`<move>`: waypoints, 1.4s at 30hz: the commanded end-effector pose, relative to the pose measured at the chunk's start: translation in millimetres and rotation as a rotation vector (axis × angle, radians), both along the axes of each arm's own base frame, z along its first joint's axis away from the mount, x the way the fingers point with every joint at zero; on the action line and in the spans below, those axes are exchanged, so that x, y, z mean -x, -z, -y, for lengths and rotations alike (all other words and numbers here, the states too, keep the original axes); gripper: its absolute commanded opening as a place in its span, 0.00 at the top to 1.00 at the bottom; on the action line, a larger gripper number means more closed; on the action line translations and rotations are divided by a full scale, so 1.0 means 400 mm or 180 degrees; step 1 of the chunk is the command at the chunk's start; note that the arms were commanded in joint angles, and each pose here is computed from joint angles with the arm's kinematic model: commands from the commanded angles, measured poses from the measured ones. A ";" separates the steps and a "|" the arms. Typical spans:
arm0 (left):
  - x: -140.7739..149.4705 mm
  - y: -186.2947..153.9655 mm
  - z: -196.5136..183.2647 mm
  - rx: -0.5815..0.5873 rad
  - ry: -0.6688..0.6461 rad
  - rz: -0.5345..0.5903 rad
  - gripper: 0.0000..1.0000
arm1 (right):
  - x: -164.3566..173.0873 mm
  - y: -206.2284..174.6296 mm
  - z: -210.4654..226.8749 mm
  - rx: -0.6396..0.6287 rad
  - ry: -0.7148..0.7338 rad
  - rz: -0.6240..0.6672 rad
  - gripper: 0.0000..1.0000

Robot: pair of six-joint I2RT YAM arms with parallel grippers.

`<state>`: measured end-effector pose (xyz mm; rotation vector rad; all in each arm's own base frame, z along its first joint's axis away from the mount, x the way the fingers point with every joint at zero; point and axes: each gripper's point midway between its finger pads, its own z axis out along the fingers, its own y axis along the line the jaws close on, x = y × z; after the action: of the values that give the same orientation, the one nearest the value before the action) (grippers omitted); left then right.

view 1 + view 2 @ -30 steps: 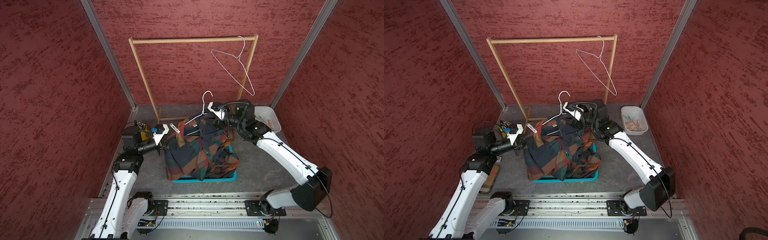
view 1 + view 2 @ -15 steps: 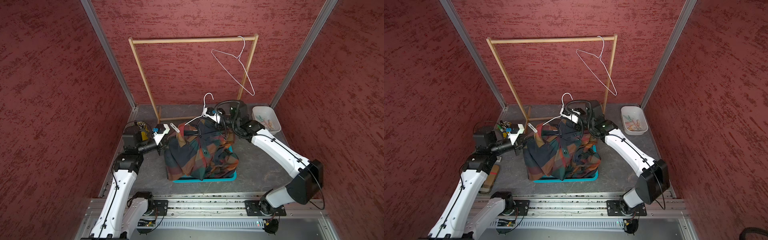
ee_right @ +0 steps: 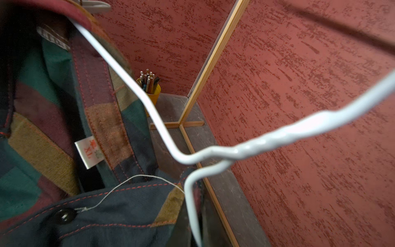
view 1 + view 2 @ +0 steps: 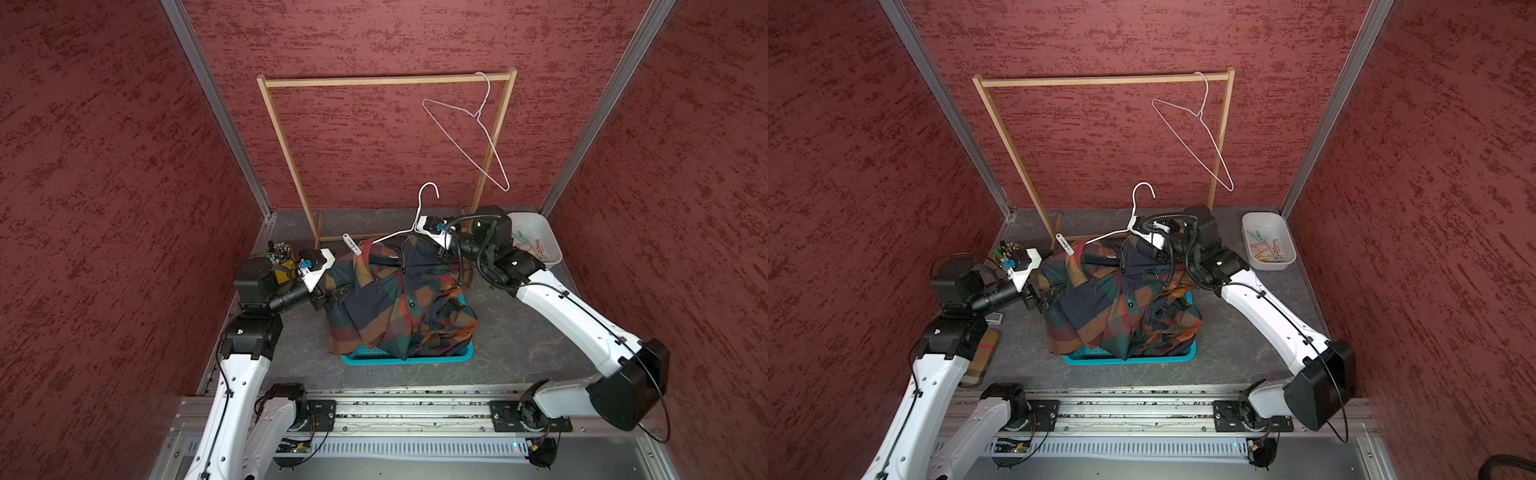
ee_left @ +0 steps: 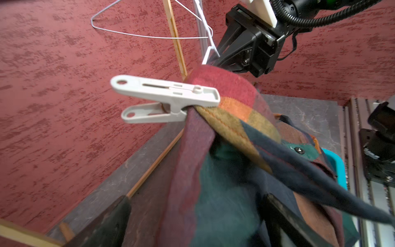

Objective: Remove the clothespins securing long-sleeve shirts to the hanger
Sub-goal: Remove the clamp from the hanger.

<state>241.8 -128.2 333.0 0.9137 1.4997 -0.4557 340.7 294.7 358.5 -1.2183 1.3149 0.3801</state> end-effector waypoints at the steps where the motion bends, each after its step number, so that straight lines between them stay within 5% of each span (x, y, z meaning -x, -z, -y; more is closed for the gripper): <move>1: 0.020 -0.022 -0.026 -0.0123 -0.0210 0.0112 0.00 | -0.019 -0.021 0.019 -0.0043 0.0208 0.0106 1.00; 9: 0.096 -0.164 0.001 0.0034 0.0046 0.0180 0.00 | -0.034 0.016 0.027 0.0085 0.0487 0.0202 1.00; 15: 0.054 -0.229 0.046 -0.0105 0.0401 0.0042 0.07 | -0.016 0.042 0.010 0.0176 0.0510 0.0261 1.00; 22: -0.015 -0.165 0.139 -0.0590 0.0725 -0.0191 0.14 | 0.020 0.004 -0.005 0.0131 0.0458 0.0430 1.00; 42: -0.083 -0.036 0.234 -0.0786 0.1176 -0.0726 0.43 | 0.052 -0.012 -0.078 0.0168 0.0456 0.0575 1.00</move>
<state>281.4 -218.9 350.6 1.3509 1.6226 -0.6572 314.4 323.1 334.2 -1.2405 1.3064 0.1460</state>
